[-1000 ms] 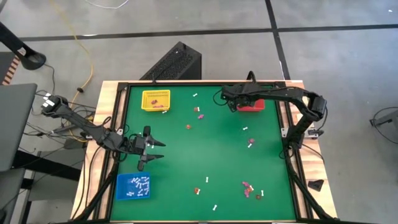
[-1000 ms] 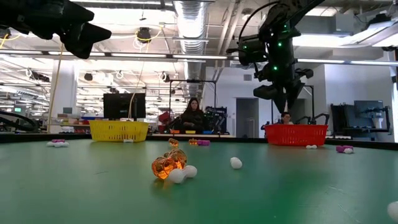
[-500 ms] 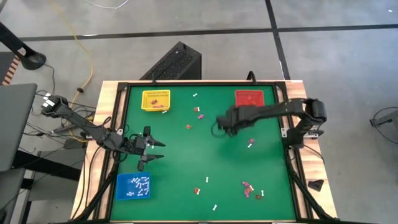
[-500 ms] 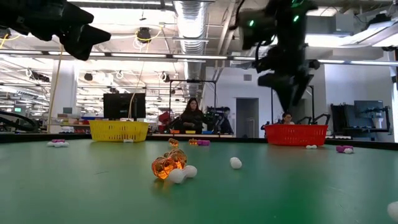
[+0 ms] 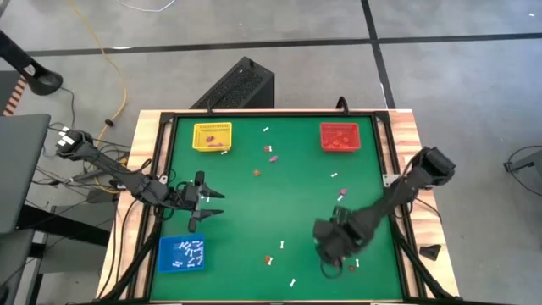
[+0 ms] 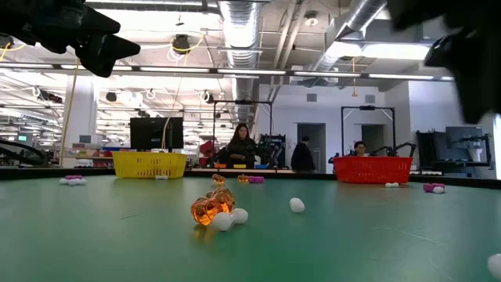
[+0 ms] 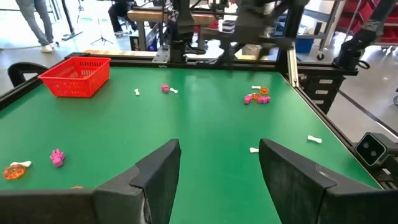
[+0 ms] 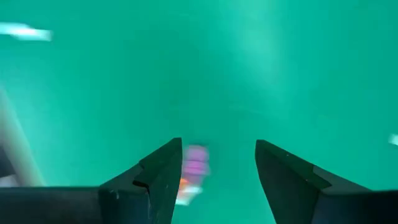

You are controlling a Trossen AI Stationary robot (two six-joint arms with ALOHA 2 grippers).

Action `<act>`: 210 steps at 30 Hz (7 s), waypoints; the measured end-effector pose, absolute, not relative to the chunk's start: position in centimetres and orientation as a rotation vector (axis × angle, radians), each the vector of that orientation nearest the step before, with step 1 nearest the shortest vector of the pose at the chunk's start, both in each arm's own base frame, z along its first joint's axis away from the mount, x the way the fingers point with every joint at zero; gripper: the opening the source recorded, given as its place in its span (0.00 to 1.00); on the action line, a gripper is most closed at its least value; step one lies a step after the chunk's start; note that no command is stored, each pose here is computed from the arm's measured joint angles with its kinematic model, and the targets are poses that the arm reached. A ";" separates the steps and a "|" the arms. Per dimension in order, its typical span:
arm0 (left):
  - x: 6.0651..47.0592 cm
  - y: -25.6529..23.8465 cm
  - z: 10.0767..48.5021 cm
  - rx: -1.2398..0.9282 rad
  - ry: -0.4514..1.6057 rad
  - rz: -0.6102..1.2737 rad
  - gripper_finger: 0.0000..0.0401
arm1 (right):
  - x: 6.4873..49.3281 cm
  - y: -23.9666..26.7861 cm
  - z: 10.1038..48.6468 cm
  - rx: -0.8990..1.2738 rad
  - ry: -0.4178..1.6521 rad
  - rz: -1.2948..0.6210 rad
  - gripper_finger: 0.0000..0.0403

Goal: Sort Halloween decoration
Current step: Put the pink skeleton toy into the yellow bin

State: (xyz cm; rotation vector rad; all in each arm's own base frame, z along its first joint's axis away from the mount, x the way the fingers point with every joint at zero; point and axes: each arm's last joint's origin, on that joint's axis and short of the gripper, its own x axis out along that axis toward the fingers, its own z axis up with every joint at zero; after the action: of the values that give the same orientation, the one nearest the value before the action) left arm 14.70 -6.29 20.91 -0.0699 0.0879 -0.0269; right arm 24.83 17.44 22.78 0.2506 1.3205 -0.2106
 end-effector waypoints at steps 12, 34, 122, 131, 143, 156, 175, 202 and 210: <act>14.7 -6.3 20.9 -0.084 0.087 -0.026 0.52 | 22.8 21.2 22.0 0.499 1.238 -0.276 0.58; 14.7 -6.3 20.9 -0.098 0.087 -0.021 0.52 | 22.8 20.5 16.7 0.470 1.292 -0.344 0.58; 14.7 -6.3 20.8 -0.091 0.093 -0.017 0.52 | 30.0 16.8 17.5 0.318 1.235 -0.186 0.08; 14.7 -6.3 20.8 -0.093 0.094 -0.019 0.52 | 31.7 14.9 17.8 0.270 1.176 -0.134 0.06; 14.7 -6.3 20.8 -0.093 0.094 -0.019 0.52 | 32.7 14.0 18.1 0.211 1.098 -0.103 0.05; 14.7 -6.3 20.8 -0.093 0.093 -0.019 0.52 | 33.9 13.8 18.7 0.169 0.962 -0.094 0.05; 14.7 -6.3 20.8 -0.085 0.100 -0.019 0.52 | 34.0 15.1 18.9 0.084 0.876 -0.048 0.21; 14.7 -6.3 20.8 -0.086 0.101 -0.018 0.52 | 31.8 15.0 14.3 -0.045 0.578 -0.017 0.46; 14.7 -6.3 20.8 -0.086 0.100 -0.018 0.52 | 31.1 14.6 13.4 -0.035 0.541 -0.010 0.46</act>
State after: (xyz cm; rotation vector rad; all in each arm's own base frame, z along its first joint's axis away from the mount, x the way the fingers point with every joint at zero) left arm 14.69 -6.26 20.76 -0.0860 0.1002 -0.0176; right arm 31.05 14.63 13.45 -0.0349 0.5405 -0.0100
